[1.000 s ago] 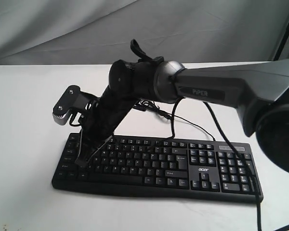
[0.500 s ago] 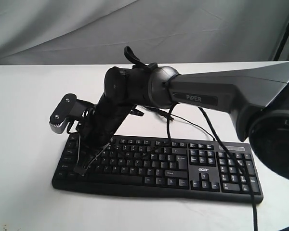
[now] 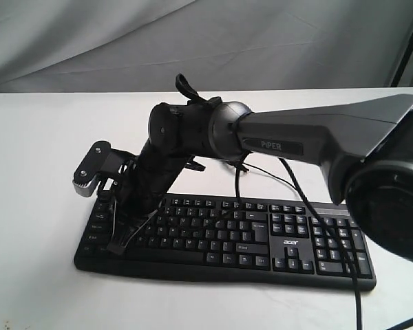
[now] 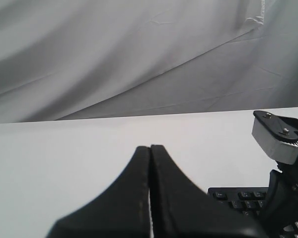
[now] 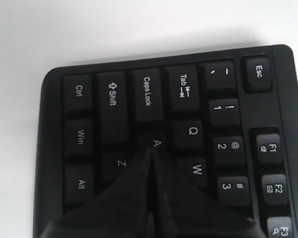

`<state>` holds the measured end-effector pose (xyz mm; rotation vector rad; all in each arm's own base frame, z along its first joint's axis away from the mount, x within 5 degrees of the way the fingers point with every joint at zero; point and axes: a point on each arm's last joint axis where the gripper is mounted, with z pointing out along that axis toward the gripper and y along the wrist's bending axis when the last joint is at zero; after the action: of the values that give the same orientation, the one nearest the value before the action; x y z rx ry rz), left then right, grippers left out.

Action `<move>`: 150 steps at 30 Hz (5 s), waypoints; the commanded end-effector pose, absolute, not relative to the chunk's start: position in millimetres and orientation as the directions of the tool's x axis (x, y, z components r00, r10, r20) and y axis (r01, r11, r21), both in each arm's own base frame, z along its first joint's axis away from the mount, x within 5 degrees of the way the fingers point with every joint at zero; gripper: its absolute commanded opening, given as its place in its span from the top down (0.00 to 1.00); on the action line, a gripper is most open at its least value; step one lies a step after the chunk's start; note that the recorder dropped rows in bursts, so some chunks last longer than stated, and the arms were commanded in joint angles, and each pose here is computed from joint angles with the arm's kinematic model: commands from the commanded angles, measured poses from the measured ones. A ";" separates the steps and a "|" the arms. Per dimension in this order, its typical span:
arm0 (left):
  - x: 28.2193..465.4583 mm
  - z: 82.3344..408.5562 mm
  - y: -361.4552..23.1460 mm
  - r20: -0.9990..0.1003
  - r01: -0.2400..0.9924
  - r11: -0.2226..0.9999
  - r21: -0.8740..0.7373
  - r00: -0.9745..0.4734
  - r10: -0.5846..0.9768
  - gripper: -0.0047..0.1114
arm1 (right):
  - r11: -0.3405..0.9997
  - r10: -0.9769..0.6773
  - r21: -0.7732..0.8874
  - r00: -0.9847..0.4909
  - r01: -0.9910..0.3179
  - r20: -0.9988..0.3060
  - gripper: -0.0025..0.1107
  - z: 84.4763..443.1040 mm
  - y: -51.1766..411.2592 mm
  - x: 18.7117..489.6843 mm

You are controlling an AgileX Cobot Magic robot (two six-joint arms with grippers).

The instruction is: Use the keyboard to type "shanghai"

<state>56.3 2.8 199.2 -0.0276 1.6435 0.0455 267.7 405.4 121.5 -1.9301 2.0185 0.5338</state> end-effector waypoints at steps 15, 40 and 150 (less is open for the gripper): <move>56.2 199.3 2.4 -0.998 -0.039 0.999 0.010 -0.066 0.008 0.96 | 0.226 -0.839 -0.025 -0.181 -0.974 -0.513 0.98 171.2 317.5 253.3; 56.2 199.3 2.4 -0.998 -0.039 0.999 0.010 -0.066 0.008 0.96 | 0.234 -0.842 0.033 -0.220 -0.972 -0.492 0.98 123.1 324.3 255.7; 56.2 199.3 2.4 -0.998 -0.039 0.999 0.010 -0.066 0.008 0.96 | 0.255 -0.826 -0.007 -0.214 -0.967 -0.521 0.98 154.0 343.9 251.2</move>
<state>56.3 2.8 199.2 -0.0276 1.6435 0.0455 246.5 338.6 148.3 -1.6161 2.1447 0.4541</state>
